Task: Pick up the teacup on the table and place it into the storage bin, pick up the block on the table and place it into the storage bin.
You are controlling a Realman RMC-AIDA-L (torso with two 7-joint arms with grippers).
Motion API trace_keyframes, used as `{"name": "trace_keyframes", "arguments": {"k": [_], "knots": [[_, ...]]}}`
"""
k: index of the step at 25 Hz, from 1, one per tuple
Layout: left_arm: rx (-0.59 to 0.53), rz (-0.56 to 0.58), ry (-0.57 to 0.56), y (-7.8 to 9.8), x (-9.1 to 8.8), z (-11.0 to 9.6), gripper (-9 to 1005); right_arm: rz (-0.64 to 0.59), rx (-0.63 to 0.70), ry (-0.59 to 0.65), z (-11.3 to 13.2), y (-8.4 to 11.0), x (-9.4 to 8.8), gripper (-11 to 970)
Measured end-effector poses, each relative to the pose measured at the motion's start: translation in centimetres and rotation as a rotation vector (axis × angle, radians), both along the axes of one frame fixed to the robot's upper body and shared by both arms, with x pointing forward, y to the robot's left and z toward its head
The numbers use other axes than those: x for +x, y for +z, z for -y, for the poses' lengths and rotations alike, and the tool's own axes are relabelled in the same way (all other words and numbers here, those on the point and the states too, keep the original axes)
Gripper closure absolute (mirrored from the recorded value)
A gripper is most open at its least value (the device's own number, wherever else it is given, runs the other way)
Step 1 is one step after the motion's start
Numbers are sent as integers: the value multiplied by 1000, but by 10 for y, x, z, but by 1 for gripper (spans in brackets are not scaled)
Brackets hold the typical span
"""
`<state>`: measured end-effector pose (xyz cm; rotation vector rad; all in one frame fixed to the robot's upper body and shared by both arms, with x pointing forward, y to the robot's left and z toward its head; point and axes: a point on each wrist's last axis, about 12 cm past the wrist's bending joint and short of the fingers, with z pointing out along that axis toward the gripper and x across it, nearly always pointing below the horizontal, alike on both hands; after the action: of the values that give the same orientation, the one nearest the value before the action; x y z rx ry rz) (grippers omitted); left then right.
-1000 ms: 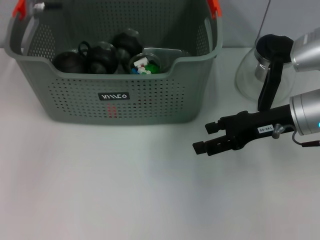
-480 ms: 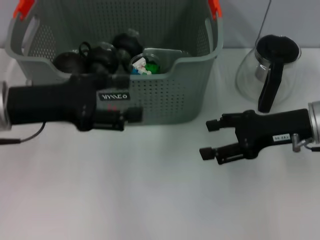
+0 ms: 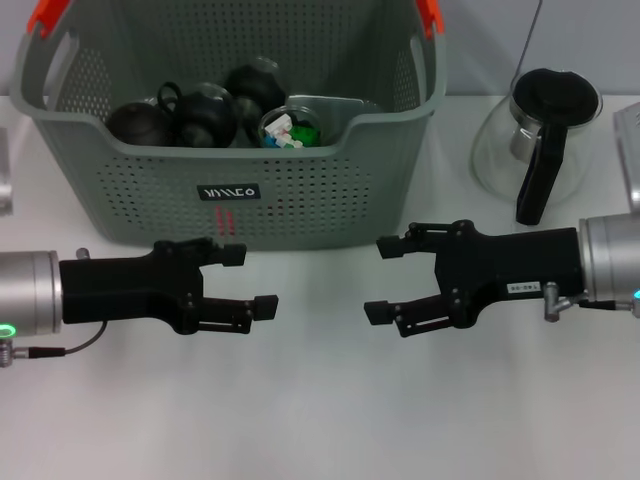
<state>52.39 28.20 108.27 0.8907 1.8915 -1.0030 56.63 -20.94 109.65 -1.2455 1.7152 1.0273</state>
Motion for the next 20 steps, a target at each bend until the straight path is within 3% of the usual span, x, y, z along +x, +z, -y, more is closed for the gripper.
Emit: {"name": "trace_keyframes", "arguments": {"k": [20], "knots": [[33,-14,26,-9,1,-1,47,9,-108,-12,-14,-11,9,32]]}}
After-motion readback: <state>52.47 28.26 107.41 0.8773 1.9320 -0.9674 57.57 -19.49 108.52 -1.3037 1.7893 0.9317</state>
